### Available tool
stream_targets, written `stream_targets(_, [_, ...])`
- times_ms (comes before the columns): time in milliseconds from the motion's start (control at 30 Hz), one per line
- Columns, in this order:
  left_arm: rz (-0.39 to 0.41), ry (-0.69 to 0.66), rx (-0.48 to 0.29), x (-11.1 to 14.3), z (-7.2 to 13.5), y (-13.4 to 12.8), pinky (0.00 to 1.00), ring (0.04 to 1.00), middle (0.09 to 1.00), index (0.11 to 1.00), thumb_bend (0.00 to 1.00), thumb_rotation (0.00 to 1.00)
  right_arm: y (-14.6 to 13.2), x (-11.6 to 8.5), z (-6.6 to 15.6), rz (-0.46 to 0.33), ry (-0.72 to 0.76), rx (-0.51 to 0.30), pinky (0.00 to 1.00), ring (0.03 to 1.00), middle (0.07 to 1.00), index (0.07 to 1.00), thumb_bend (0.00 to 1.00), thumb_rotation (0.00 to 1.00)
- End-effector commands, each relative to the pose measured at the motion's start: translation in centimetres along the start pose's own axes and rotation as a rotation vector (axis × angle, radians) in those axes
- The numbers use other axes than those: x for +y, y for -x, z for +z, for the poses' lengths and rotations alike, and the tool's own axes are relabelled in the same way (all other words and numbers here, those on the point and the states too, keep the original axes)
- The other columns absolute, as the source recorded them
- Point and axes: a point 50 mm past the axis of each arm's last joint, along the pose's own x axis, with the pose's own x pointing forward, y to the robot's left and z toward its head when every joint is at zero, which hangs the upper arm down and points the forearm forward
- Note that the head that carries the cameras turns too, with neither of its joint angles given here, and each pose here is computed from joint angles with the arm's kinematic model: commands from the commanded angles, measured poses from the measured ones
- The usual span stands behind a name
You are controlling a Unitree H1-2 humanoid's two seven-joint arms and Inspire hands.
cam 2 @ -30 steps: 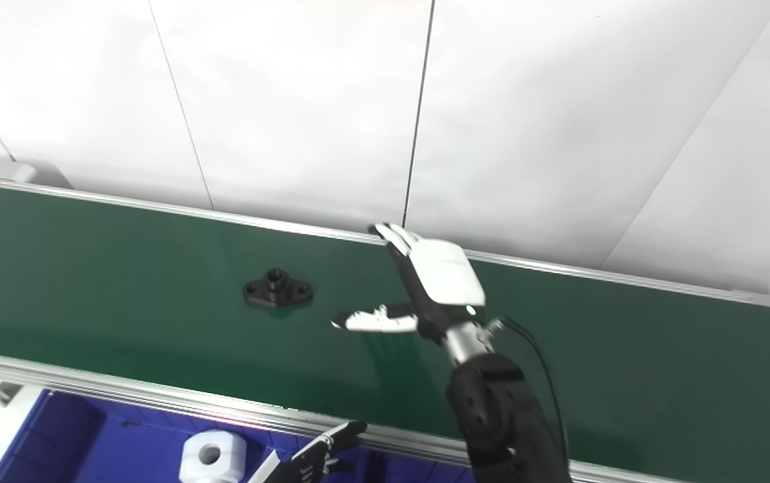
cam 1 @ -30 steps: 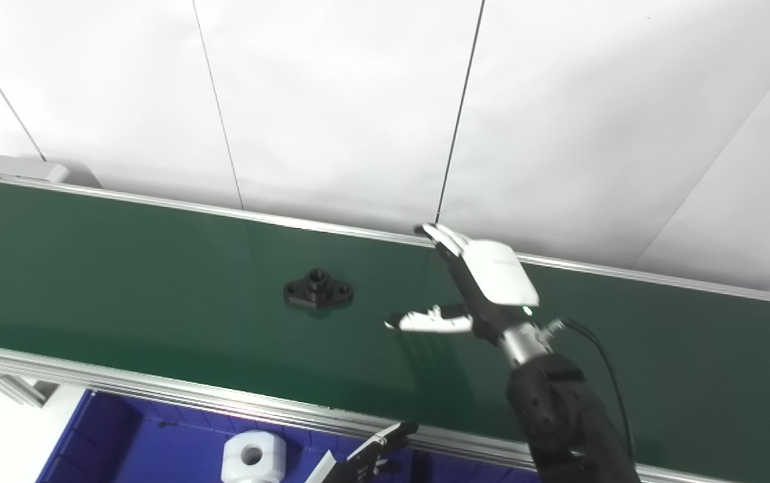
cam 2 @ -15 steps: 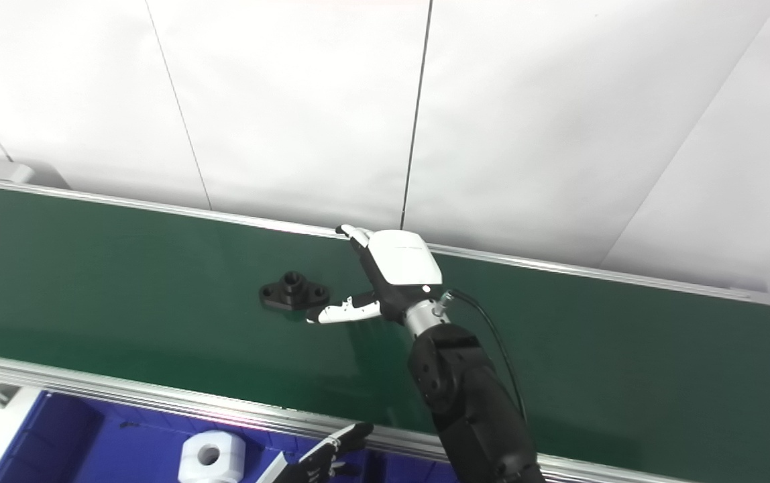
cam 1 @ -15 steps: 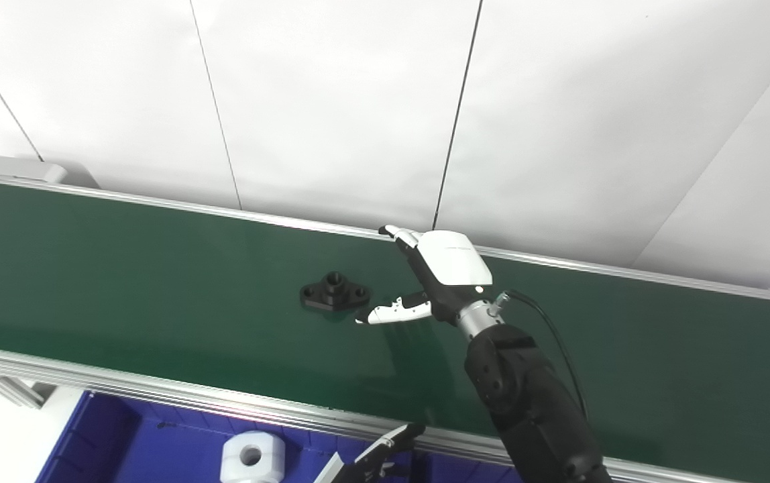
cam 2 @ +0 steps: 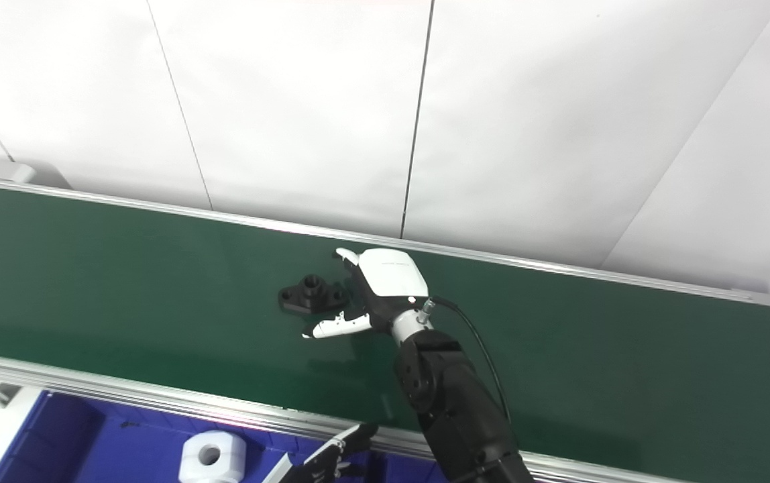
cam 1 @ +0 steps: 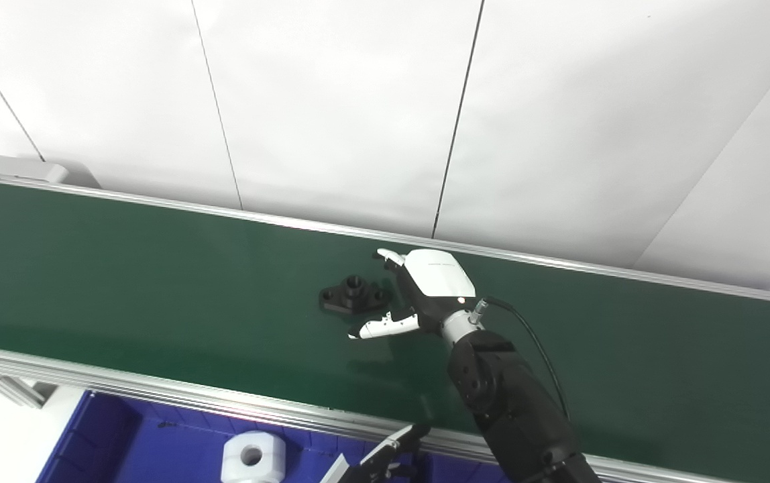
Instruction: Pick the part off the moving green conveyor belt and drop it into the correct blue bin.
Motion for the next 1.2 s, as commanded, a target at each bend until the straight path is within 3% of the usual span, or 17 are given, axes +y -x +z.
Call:
stream_targets(0, [0.000,-0.005,-0.043,-0.2,0.9,0.0,0.80,0.919,0.946,0.918,0.87,0.69,-1.0,-1.4,1.3,-0.050,0.016,-0.015,0.62,0.698,0.775,0.880,0.89,0.68])
stream_targets(433, [0.000,-0.012,-0.045,-0.6,1.2,0.2,0.79,0.921,0.947,0.920,0.86,0.70,-0.8,1.4,0.7,-0.045,0.011,-0.006,0.59,0.665,0.743,0.842,0.81,0.60])
stream_targets(633, [0.000,-0.010,-0.047,-0.6,1.1,0.1,0.78,0.916,0.943,0.917,0.85,0.70,-0.6,2.2,0.8,-0.087,0.043,-0.030,0.49,0.572,0.672,0.783,0.75,0.55])
stream_targets(767, [0.001,-0.015,-0.042,-0.6,1.3,0.1,0.79,0.915,0.942,0.917,0.85,0.70,-0.4,2.9,1.0,-0.078,0.100,-0.056,0.49,0.570,0.659,0.759,0.70,0.53])
stream_targets(867, [0.000,-0.013,-0.036,-0.6,1.3,0.1,0.80,0.920,0.944,0.918,0.85,0.70,0.0,3.9,1.2,-0.076,0.182,-0.095,0.43,0.501,0.608,0.708,0.65,0.47])
stream_targets(933, [0.001,-0.012,-0.039,-0.7,1.3,0.1,0.80,0.921,0.944,0.918,0.85,0.69,0.4,4.7,1.1,-0.082,0.245,-0.121,0.35,0.428,0.540,0.580,0.56,0.29])
stream_targets(1033, [0.001,-0.013,-0.039,-0.7,1.3,0.0,0.80,0.920,0.943,0.915,0.84,0.68,1.0,6.0,1.0,-0.049,0.320,-0.141,0.21,0.277,0.483,0.501,0.53,0.06])
stream_targets(1167, [-0.003,-0.015,-0.037,-0.6,1.4,0.0,0.80,0.919,0.942,0.916,0.84,0.68,1.7,7.5,0.7,-0.003,0.354,-0.150,0.10,0.153,0.470,0.486,0.53,0.00])
